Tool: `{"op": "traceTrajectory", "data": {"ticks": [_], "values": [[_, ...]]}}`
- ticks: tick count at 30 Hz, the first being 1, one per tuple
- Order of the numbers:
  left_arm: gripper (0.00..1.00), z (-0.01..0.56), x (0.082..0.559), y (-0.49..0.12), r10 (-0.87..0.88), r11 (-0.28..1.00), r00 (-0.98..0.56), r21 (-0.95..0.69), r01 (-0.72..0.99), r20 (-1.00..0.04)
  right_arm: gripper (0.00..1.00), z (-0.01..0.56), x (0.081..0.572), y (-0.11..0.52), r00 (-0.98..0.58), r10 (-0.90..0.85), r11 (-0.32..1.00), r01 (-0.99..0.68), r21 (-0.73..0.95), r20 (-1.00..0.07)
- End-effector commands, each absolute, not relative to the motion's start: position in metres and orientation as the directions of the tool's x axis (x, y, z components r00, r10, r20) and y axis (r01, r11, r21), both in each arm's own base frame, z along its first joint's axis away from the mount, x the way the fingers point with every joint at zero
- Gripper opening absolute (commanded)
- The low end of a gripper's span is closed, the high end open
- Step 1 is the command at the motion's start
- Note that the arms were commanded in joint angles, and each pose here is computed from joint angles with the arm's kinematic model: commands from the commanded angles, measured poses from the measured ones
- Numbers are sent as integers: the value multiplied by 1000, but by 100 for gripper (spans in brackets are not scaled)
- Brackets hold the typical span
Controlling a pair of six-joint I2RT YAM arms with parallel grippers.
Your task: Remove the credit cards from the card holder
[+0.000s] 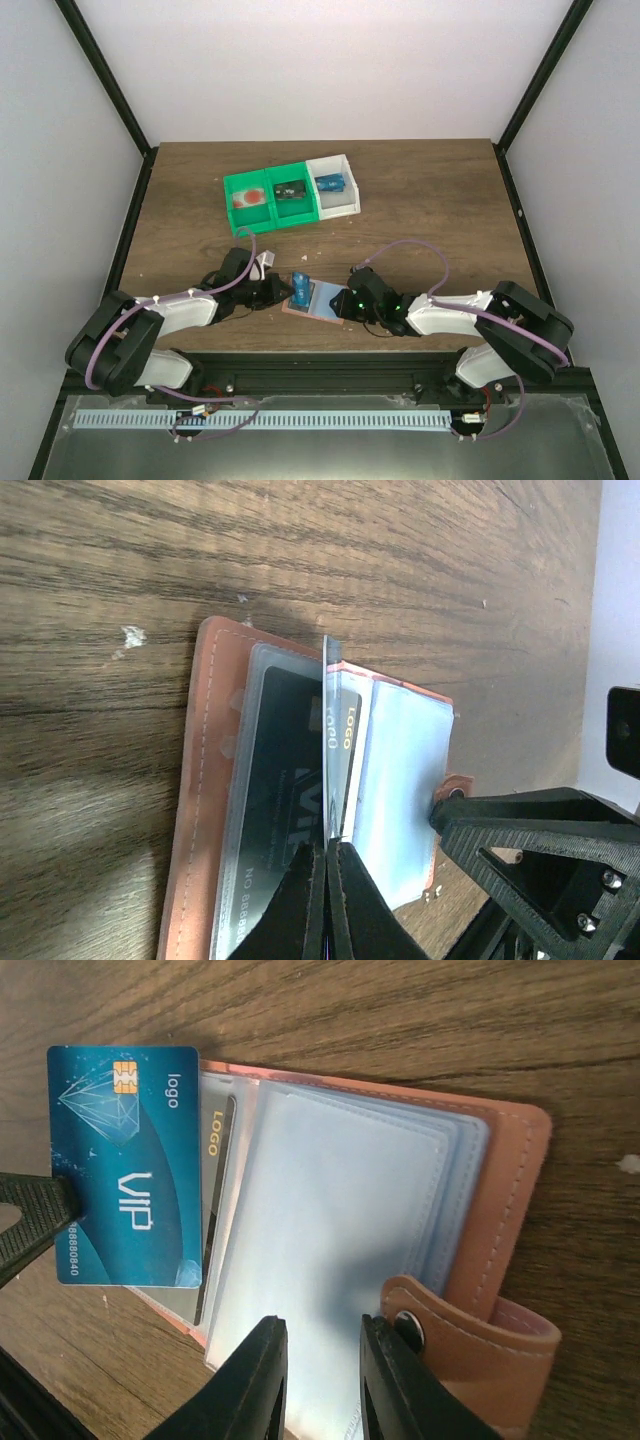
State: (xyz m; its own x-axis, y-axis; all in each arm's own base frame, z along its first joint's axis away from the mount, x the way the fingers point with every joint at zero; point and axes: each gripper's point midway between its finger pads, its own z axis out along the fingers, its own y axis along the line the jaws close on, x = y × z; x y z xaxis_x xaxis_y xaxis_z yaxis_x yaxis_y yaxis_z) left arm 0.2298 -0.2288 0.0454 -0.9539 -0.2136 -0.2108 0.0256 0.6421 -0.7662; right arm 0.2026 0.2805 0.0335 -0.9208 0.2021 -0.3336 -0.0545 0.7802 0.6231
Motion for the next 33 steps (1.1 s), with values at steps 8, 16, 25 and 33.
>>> {"op": "traceTrajectory", "data": {"ticks": [8, 16, 25, 33], "values": [[0, 31, 224, -218, -211, 685, -955, -728, 9, -211, 23, 34, 205, 268, -918, 190, 832, -38, 554, -348], [0, 30, 221, -216, -210, 686, -954, -727, 11, -213, 22, 21, 207, 277, -934, 145, 852, -51, 522, -327], [0, 23, 213, -213, -215, 683, -957, -730, -3, -197, 22, 29, 212, 290, -922, 162, 805, -82, 587, -351], [0, 38, 210, -217, -220, 640, -955, -768, 14, -201, 25, 69, 224, 276, -874, 211, 812, -93, 577, -437]]}}
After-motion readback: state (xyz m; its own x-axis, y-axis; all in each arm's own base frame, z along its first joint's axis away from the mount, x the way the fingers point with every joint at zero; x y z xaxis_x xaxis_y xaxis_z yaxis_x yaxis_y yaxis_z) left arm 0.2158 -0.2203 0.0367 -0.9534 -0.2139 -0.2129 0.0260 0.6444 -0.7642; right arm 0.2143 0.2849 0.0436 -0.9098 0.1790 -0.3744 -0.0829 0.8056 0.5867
